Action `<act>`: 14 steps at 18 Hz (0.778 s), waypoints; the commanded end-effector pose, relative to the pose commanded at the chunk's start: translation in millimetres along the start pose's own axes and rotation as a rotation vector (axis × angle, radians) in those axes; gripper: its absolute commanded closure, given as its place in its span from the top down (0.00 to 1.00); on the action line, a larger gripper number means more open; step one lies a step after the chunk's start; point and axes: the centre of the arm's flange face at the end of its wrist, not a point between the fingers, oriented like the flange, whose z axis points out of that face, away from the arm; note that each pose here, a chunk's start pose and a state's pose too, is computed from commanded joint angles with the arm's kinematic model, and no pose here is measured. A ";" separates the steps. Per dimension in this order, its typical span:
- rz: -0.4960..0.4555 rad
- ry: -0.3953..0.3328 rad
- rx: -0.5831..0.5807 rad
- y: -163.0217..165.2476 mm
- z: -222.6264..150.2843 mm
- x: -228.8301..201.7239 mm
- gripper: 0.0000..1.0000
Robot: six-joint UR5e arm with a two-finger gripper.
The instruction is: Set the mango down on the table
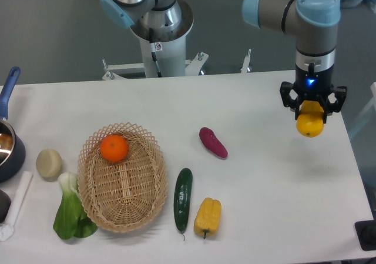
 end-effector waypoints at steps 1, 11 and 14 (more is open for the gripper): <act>-0.002 0.001 -0.001 1.0 0.6 -0.1 0.40; -0.063 0.018 -0.012 3.5 11.1 3.6 0.40; -0.125 0.023 -0.015 8.2 15.0 0.6 0.40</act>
